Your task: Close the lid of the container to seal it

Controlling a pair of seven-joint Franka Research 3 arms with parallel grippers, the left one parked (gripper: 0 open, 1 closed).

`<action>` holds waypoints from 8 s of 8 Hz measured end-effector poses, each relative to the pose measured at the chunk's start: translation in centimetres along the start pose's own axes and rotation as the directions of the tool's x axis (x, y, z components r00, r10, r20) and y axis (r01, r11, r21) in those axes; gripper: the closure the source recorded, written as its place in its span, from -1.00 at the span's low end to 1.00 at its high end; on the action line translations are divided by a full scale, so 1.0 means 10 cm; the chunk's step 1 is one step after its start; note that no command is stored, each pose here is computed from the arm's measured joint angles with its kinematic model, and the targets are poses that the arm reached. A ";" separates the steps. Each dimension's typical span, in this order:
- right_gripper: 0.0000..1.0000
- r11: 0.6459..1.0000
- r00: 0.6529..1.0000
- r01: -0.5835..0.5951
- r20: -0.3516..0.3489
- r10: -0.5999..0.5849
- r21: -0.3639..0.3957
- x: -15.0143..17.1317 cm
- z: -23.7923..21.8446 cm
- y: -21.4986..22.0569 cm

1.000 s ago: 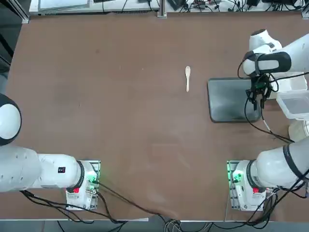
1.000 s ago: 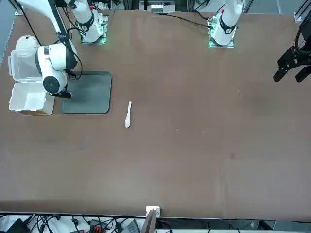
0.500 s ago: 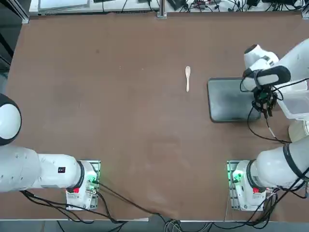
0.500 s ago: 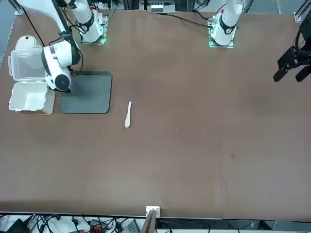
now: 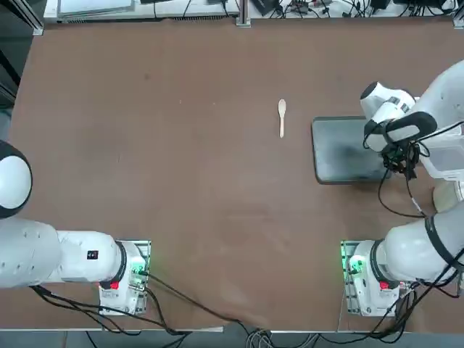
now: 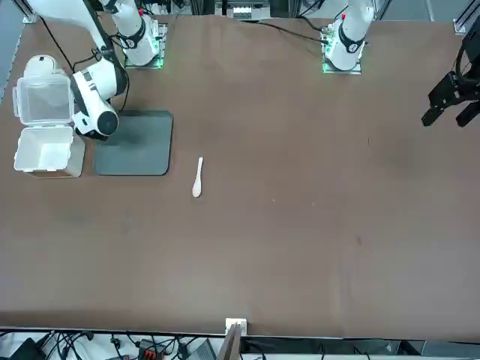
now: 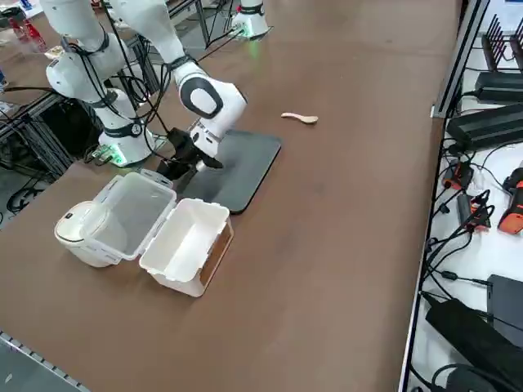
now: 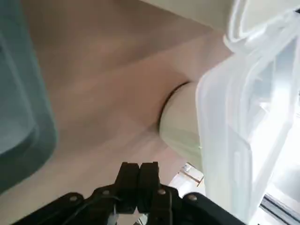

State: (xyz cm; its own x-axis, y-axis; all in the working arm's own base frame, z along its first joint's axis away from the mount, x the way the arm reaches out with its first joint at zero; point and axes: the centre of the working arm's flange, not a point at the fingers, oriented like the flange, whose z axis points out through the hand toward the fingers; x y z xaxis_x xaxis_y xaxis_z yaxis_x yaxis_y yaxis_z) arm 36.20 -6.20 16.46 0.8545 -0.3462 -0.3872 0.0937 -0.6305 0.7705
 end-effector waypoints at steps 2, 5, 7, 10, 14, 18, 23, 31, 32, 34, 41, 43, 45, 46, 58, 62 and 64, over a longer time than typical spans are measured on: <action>0.96 0.997 0.999 -0.035 -0.042 0.033 -0.067 -0.02 0.07 -0.16; 0.96 0.992 0.998 -0.043 -0.046 0.038 -0.119 -0.04 0.13 -0.16; 0.96 0.984 0.998 -0.057 -0.025 0.053 -0.170 -0.06 0.17 -0.10; 0.96 0.971 0.995 -0.094 -0.036 0.088 -0.222 -0.11 0.25 -0.09; 0.96 0.952 0.995 -0.087 -0.068 0.071 -0.293 -0.11 0.30 -0.05; 0.96 0.935 0.994 -0.073 -0.105 0.039 -0.346 0.00 0.11 0.07; 0.96 0.940 0.990 0.031 -0.117 -0.075 -0.339 0.32 -0.60 0.71; 0.96 0.966 0.983 0.137 -0.153 -0.104 0.222 0.59 -1.72 2.77; 0.96 0.941 0.978 0.133 -0.197 -0.073 0.311 0.58 -1.79 2.99; 0.96 0.880 0.948 0.182 -0.315 -0.039 0.439 0.56 -1.76 3.34; 0.96 0.775 0.891 0.244 -0.450 0.058 0.583 0.80 -0.42 3.24; 0.96 0.763 0.866 0.274 -0.495 0.069 0.586 0.82 -0.33 3.16; 0.96 0.759 0.846 0.282 -0.525 0.091 0.587 0.85 -0.35 3.13; 0.96 0.751 0.835 0.295 -0.541 0.098 0.591 0.87 -0.34 3.10; 0.96 0.716 0.818 0.323 -0.563 0.118 0.620 1.21 -0.11 2.74; 0.96 0.716 0.817 0.322 -0.564 0.120 0.619 1.21 -0.11 2.74; 0.96 0.720 0.807 0.334 -0.580 0.115 0.608 1.22 -0.06 2.77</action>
State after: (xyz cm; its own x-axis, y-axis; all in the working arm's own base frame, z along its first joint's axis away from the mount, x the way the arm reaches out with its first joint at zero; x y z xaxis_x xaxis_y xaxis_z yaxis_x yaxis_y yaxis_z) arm 49.54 -27.46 33.43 0.9963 0.0509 0.0696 0.0425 -0.9922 0.1173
